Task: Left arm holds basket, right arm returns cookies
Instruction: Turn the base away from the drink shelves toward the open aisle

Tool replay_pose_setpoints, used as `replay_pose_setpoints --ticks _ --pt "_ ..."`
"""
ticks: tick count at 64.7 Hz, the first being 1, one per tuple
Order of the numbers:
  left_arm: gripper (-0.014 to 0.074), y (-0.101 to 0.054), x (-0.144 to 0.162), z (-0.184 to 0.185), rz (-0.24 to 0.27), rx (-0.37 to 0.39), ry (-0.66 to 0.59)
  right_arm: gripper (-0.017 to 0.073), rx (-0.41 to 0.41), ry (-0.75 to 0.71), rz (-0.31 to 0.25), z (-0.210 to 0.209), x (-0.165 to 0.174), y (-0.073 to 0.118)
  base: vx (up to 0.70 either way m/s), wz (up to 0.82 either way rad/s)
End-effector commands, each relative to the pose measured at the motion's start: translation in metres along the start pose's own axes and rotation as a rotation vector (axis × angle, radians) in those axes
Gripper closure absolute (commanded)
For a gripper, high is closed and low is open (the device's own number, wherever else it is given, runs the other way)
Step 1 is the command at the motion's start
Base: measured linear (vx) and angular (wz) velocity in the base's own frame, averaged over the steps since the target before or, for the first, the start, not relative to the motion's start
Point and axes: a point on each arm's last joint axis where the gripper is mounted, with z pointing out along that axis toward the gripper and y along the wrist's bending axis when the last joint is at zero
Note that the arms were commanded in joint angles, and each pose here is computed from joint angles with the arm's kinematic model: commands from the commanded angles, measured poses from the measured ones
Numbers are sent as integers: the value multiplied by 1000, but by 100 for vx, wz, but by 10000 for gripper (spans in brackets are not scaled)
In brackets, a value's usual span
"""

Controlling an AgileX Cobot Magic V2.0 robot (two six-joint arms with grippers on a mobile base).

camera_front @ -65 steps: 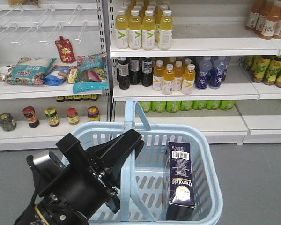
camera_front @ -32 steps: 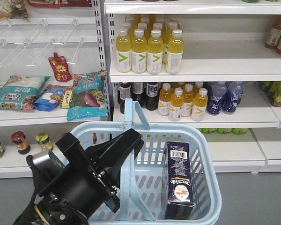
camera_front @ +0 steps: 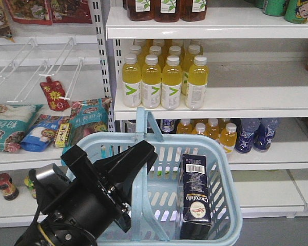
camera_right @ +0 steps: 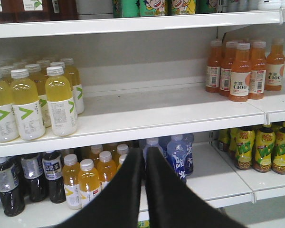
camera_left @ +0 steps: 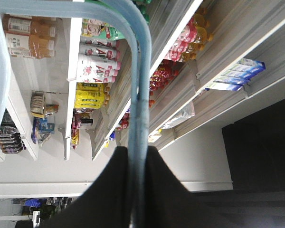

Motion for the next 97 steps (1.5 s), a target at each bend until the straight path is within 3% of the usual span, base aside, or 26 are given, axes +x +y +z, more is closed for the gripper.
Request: replay_pose_setpoints --ticks 1,49,97 --pt "596 -37 4 -2 -17 305 14 565 -2 -55 -12 0 0 0 29 -8" --pt "596 -37 4 -2 -17 305 14 565 -2 -55 -12 0 0 0 14 -24" --pt "596 -37 4 -2 -17 305 14 565 -2 -55 -12 0 0 0 7 -46"
